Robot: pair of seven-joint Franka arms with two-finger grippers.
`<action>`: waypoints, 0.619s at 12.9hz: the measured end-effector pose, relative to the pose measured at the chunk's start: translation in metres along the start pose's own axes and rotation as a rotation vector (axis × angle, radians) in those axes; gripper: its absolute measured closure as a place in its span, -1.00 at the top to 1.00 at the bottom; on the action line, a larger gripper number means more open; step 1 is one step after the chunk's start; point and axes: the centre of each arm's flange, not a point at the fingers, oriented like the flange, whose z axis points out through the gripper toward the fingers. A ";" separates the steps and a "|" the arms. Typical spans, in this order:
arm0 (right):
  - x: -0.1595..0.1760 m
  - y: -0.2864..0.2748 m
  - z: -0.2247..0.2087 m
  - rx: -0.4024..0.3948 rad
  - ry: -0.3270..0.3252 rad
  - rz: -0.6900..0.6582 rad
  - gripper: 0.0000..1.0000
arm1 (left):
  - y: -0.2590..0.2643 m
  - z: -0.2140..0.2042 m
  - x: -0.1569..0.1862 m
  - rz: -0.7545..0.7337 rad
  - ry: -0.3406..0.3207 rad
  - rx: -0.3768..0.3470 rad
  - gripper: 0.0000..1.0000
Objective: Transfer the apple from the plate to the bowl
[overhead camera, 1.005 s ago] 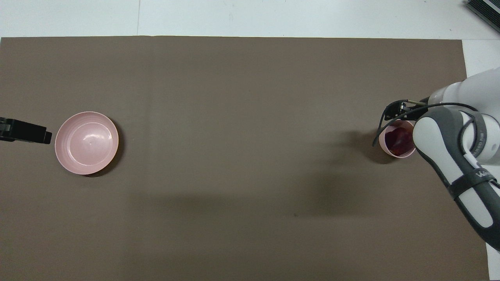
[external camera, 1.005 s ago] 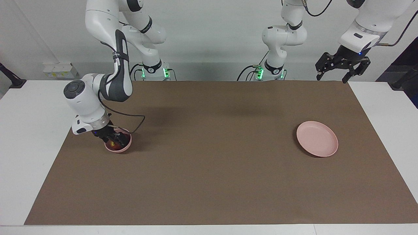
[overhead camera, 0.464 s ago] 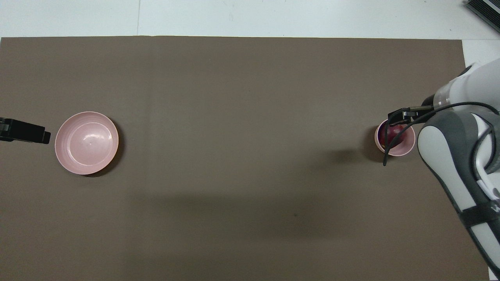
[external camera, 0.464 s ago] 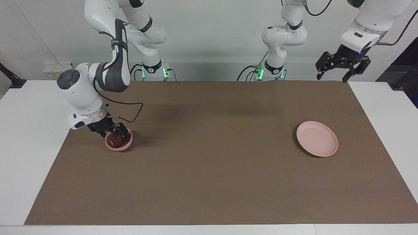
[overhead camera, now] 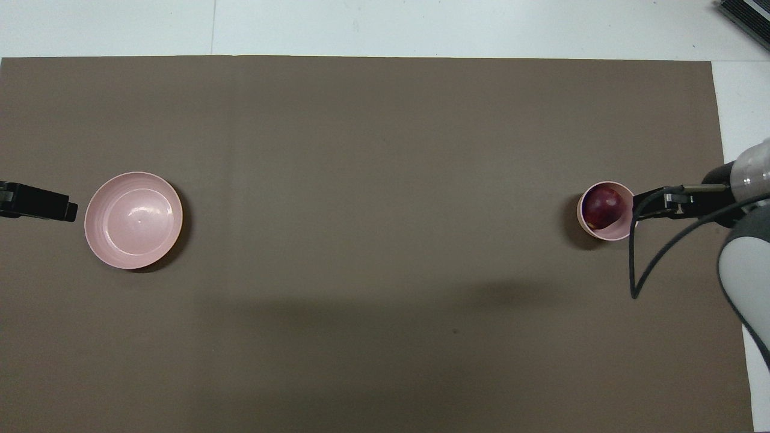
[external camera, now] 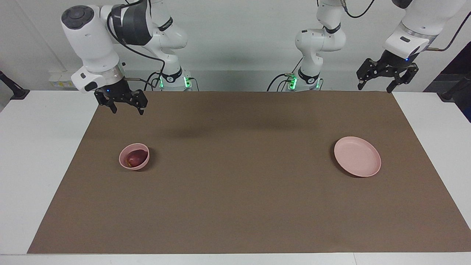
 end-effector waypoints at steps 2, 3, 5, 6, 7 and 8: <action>-0.002 0.003 -0.011 0.007 -0.013 0.011 1.00 | 0.000 0.000 0.000 0.000 0.000 0.000 1.00; -0.002 0.005 -0.016 0.007 -0.020 0.014 1.00 | 0.000 0.000 0.000 0.000 0.000 0.000 1.00; -0.003 0.007 -0.033 0.007 -0.033 0.018 1.00 | 0.000 0.000 0.000 0.000 0.000 0.000 1.00; -0.003 0.008 -0.039 0.006 -0.036 0.020 1.00 | 0.000 0.000 0.000 0.000 0.000 0.000 1.00; -0.002 0.009 -0.041 0.007 -0.033 0.022 1.00 | 0.000 0.000 0.000 0.000 0.000 0.000 1.00; 0.000 0.010 -0.040 0.007 -0.034 0.024 1.00 | 0.000 0.000 0.000 0.000 0.000 0.000 1.00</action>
